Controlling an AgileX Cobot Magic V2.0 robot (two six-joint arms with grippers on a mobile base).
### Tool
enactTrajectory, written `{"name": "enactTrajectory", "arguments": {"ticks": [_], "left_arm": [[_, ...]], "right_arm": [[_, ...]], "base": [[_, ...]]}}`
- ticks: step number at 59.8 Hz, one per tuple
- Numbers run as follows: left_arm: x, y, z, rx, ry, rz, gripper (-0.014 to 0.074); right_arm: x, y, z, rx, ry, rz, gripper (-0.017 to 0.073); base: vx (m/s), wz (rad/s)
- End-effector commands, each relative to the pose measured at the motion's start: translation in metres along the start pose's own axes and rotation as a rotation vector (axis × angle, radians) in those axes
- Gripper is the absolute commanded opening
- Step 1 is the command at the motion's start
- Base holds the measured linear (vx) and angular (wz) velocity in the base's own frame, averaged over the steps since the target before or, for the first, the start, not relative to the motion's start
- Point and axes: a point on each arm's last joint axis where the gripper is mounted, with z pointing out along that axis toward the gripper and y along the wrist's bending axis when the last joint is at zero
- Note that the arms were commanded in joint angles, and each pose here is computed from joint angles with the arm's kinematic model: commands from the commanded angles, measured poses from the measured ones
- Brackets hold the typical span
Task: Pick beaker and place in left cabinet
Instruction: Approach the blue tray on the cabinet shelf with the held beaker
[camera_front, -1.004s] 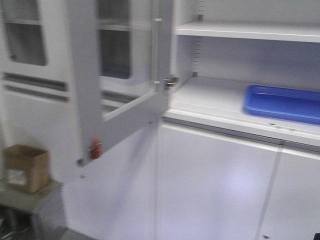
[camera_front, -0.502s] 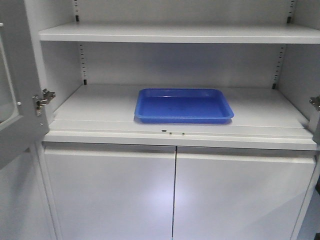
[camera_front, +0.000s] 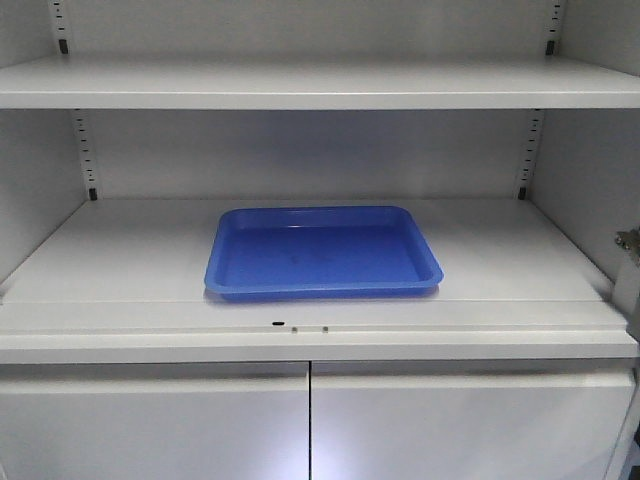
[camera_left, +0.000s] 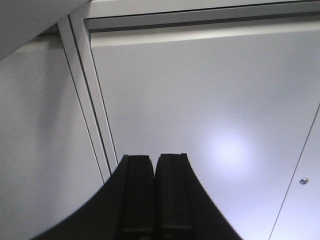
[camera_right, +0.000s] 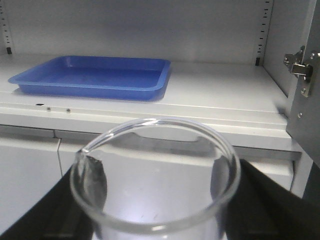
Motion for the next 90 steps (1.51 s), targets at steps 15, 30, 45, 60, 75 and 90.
{"name": "enactTrajectory", "arguments": {"ticks": [15,30,45,60,75,90], "left_arm": [[-0.012,-0.0014,-0.0028,0.018,-0.099,-0.001,0.0004],[-0.012,-0.0014,-0.0028,0.018,-0.099,-0.001,0.0004],[-0.012,-0.0014,-0.0028,0.018,-0.099,-0.001,0.0004],[-0.012,-0.0014,-0.0028,0.018,-0.099,-0.001,0.0004],[-0.012,-0.0014,-0.0028,0.018,-0.099,-0.001,0.0004],[-0.012,-0.0014,-0.0028,0.018,-0.099,-0.001,0.0004]], "right_arm": [[-0.0111,-0.0022,0.0,0.025,-0.033,-0.019,-0.0005],[-0.0111,-0.0022,0.0,0.025,-0.033,-0.018,-0.0005],[-0.0111,-0.0022,0.0,0.025,-0.033,-0.018,-0.0005],[-0.0111,-0.0022,0.0,0.025,-0.033,-0.019,-0.0005],[-0.0111,-0.0022,0.0,0.025,-0.033,-0.019,-0.0005],[-0.0111,-0.0022,0.0,0.025,-0.033,-0.019,-0.0005]], "base": [[0.34,-0.03],[0.32,-0.06],[0.28,-0.1],[0.18,-0.03],[0.06,0.07],[0.0,0.0]]}}
